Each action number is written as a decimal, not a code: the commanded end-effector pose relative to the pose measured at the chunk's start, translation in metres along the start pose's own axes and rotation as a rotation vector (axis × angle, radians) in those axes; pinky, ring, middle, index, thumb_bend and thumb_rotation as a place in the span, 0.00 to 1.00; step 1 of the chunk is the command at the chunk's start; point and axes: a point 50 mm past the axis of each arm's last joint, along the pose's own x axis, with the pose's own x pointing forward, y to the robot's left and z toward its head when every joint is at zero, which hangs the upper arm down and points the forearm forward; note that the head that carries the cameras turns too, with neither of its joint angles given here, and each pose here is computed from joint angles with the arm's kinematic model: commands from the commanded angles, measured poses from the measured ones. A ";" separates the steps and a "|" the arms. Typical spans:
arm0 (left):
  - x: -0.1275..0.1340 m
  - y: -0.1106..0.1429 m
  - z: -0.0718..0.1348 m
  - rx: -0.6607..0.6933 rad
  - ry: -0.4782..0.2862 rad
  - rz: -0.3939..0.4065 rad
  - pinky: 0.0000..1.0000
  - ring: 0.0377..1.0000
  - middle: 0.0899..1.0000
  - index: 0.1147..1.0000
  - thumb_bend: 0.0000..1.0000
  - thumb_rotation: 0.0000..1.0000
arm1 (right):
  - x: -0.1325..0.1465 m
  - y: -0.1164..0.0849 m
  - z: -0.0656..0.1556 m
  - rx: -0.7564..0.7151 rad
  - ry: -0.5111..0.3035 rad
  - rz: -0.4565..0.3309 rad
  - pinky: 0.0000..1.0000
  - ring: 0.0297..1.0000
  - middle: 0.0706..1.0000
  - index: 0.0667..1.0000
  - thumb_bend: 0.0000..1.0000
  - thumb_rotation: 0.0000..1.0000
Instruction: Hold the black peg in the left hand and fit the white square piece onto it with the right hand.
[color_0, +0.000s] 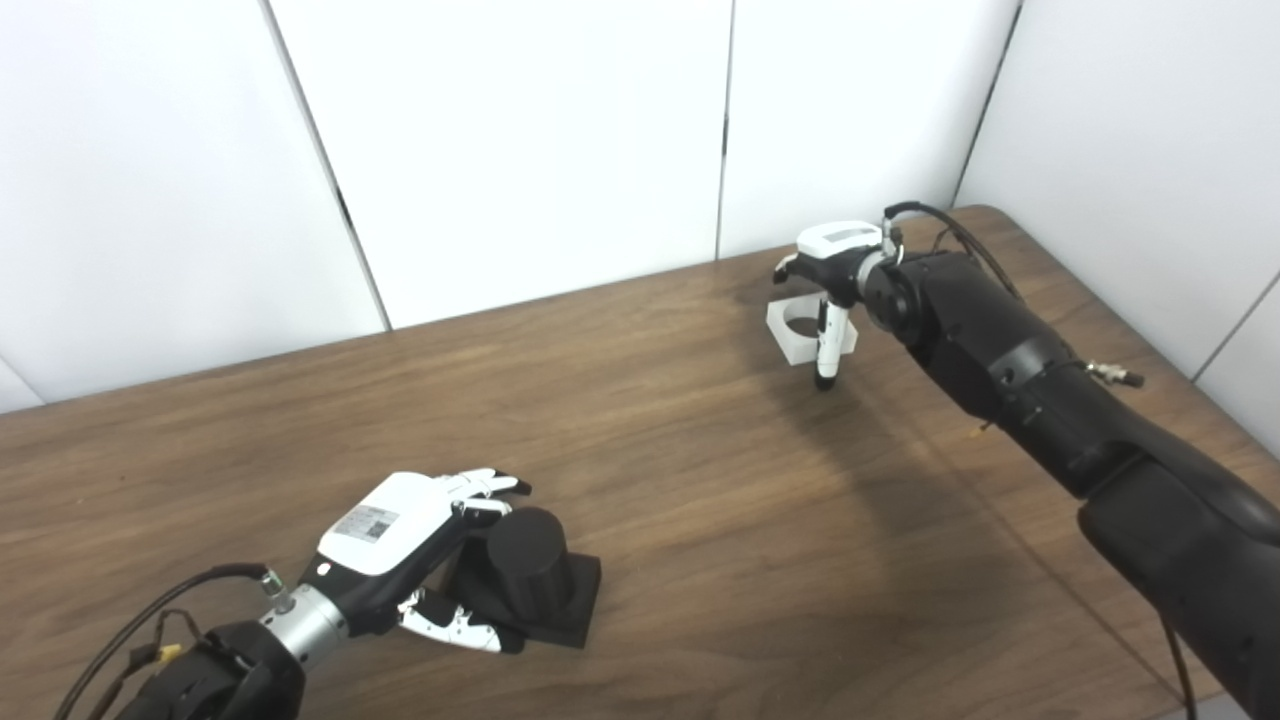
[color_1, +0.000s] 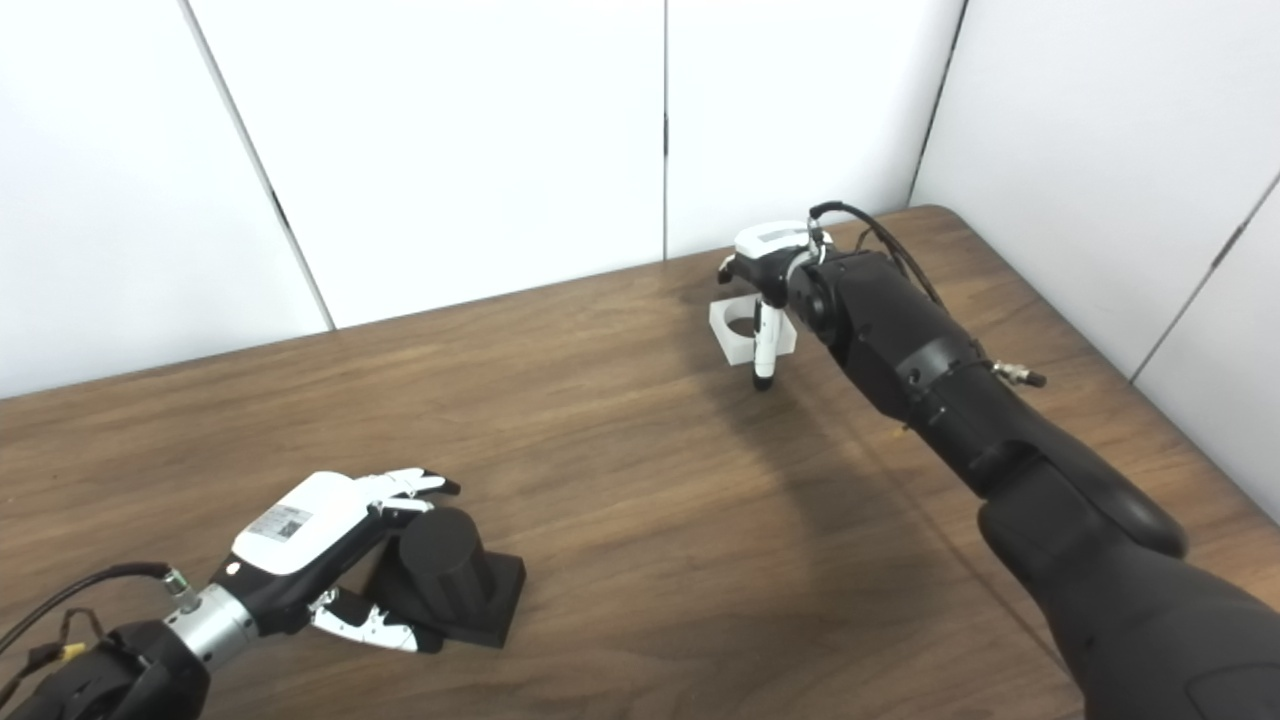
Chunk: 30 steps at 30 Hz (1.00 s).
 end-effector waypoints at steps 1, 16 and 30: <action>-0.023 -0.026 -0.012 0.028 0.039 -0.178 0.81 0.89 0.86 0.43 0.52 0.06 | -0.002 -0.008 -0.024 -0.032 0.087 -0.029 0.71 0.88 0.91 0.86 0.82 0.18; -0.024 -0.022 -0.015 0.018 0.047 -0.169 0.81 0.89 0.86 0.43 0.52 0.06 | -0.010 0.000 -0.043 -0.097 0.221 0.024 0.70 0.80 0.76 0.47 0.55 0.16; -0.024 -0.022 -0.015 0.020 0.042 -0.166 0.80 0.89 0.86 0.43 0.52 0.06 | -0.016 0.004 -0.046 -0.035 0.197 -0.056 0.75 0.79 0.70 0.45 0.52 0.13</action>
